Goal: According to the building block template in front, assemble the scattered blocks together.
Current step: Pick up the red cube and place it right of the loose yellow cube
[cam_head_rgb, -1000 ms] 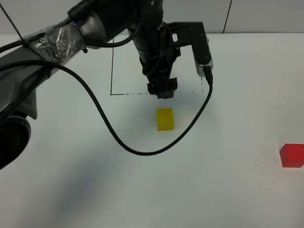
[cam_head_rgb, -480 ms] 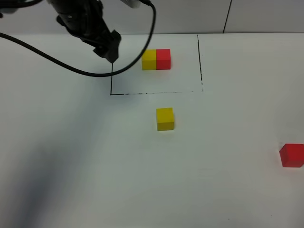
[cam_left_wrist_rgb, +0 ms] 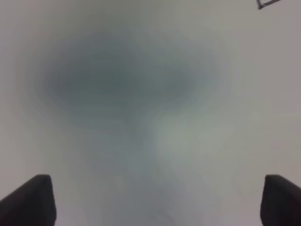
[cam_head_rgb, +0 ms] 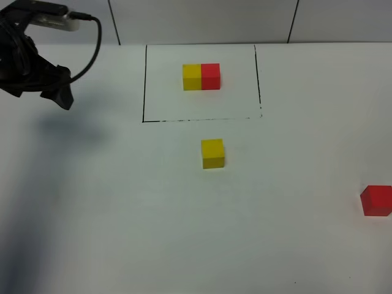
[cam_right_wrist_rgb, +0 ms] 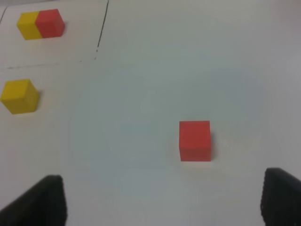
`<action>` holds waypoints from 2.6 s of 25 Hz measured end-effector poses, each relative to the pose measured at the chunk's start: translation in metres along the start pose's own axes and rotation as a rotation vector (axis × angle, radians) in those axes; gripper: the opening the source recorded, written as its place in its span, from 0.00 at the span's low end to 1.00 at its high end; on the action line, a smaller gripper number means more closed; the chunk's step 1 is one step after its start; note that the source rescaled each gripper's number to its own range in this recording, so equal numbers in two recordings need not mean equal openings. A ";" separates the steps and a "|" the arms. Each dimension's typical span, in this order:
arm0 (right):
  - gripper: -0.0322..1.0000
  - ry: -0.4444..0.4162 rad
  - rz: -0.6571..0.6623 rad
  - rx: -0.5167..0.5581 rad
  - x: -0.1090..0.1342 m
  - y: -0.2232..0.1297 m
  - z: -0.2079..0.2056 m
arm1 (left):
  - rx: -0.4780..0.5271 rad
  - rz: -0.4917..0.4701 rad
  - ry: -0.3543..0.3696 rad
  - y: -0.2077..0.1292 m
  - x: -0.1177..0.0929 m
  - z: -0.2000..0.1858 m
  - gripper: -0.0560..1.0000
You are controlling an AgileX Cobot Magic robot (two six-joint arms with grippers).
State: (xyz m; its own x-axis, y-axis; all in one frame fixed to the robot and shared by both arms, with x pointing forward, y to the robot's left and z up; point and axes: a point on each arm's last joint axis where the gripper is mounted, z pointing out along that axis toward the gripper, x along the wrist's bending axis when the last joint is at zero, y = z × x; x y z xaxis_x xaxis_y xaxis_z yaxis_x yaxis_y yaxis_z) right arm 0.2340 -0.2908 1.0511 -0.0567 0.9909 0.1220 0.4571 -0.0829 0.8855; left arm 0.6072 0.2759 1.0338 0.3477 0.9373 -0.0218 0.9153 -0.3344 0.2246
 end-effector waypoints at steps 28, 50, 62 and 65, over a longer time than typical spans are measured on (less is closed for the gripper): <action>0.93 0.000 0.000 0.000 0.000 0.000 0.000 | -0.541 -0.239 0.088 -0.276 -0.094 -0.109 0.98; 0.93 0.000 0.000 0.000 0.000 0.000 0.000 | -0.785 -0.231 0.115 -0.350 -0.115 -0.090 0.83; 0.93 0.000 0.000 0.000 0.000 0.000 0.000 | -0.784 -0.260 0.122 -0.351 -0.114 -0.090 0.82; 0.93 0.000 0.000 0.000 0.000 0.000 0.000 | -0.784 -0.260 0.123 -0.351 -0.114 -0.090 0.82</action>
State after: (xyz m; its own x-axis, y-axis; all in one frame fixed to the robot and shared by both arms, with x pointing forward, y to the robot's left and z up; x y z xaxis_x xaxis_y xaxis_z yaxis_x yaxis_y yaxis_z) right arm 0.2340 -0.2908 1.0511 -0.0567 0.9909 0.1220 0.4571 -0.0829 0.8855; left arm 0.2283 0.2953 1.0448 0.0785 0.9944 -0.0707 0.5412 0.0170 0.8407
